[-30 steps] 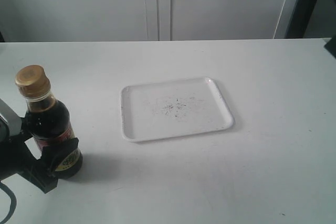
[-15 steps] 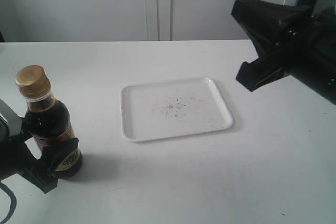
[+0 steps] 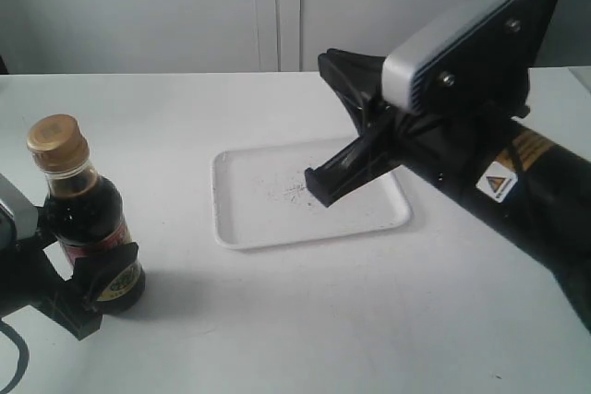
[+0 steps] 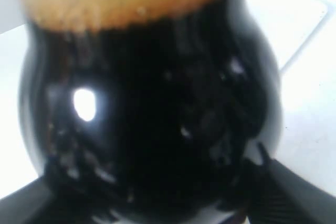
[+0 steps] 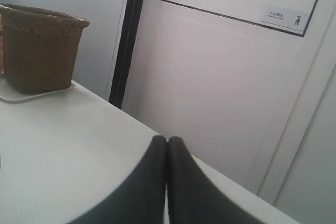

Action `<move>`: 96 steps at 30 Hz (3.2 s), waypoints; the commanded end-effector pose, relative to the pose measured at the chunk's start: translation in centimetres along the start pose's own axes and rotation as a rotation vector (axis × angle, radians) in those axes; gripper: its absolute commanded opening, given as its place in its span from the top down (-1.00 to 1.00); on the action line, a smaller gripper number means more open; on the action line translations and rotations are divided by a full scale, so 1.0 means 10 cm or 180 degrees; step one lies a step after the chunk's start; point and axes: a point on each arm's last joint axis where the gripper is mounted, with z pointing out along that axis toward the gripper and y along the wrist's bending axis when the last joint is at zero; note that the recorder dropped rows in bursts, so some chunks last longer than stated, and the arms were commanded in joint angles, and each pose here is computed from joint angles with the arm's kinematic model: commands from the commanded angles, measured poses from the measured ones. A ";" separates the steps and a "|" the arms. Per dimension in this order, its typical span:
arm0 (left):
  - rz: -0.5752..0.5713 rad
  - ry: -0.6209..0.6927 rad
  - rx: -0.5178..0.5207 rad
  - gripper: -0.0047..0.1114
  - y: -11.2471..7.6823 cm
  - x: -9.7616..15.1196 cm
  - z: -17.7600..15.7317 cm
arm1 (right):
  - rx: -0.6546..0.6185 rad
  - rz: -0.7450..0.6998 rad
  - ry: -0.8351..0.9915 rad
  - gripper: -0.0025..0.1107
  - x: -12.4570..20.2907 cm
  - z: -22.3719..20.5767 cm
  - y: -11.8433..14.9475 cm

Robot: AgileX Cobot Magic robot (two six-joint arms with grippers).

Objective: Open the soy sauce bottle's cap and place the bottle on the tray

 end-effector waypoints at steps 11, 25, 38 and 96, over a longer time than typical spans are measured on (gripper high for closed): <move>0.0041 0.0021 0.0034 0.92 -0.03 0.01 -0.02 | -0.0248 -0.0510 -0.0144 0.96 0.31 0.46 0.34; 0.0045 0.0021 0.0040 0.92 -0.03 0.01 -0.02 | -0.0438 -0.1404 -0.0095 0.96 0.52 0.99 0.55; 0.0047 0.0021 0.0044 0.92 -0.03 0.01 -0.02 | -0.0832 -0.1901 -0.0412 0.96 0.55 1.39 0.74; 0.0044 0.0021 0.0026 0.92 -0.02 0.01 -0.02 | -0.1344 -0.2448 -0.0939 0.96 0.18 1.74 1.15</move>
